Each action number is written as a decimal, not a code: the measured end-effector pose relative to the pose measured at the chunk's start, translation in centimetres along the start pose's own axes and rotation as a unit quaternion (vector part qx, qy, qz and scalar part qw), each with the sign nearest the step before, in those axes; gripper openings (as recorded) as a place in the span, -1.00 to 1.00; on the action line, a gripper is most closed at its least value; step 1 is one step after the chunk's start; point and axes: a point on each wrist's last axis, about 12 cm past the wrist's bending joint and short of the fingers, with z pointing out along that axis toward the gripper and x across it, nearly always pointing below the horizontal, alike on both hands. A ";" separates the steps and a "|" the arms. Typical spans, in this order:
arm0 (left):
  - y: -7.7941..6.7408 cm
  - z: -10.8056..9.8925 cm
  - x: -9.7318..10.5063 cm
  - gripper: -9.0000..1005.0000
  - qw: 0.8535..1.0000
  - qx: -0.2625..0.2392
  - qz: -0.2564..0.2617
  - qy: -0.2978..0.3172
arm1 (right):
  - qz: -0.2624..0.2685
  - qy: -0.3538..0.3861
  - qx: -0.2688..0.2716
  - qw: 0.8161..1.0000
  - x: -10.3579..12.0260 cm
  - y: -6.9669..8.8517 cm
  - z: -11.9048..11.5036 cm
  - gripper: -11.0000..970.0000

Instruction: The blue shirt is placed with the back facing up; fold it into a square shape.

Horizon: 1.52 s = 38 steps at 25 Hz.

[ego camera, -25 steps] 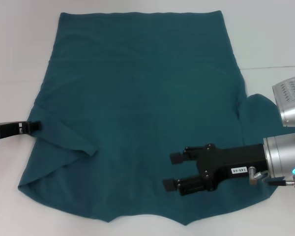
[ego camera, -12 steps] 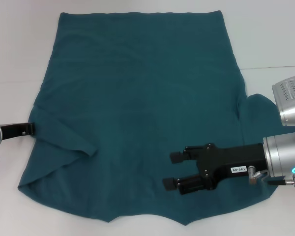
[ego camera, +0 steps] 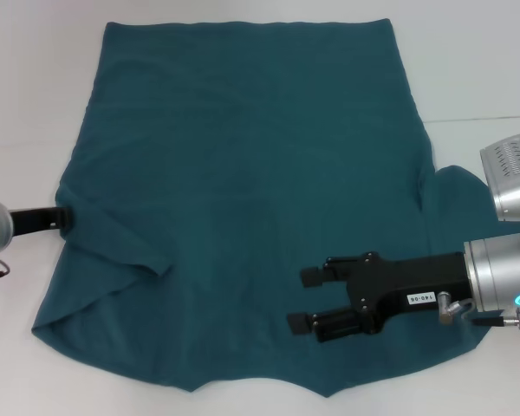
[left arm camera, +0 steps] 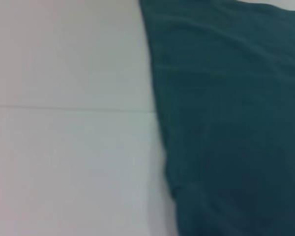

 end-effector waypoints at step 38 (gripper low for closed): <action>-4.9 0.0 -4.6 -0.91 0.997 0.035 0.012 -0.062 | 0.003 -0.013 -0.007 1.000 0.3 0.3 -0.5 0.80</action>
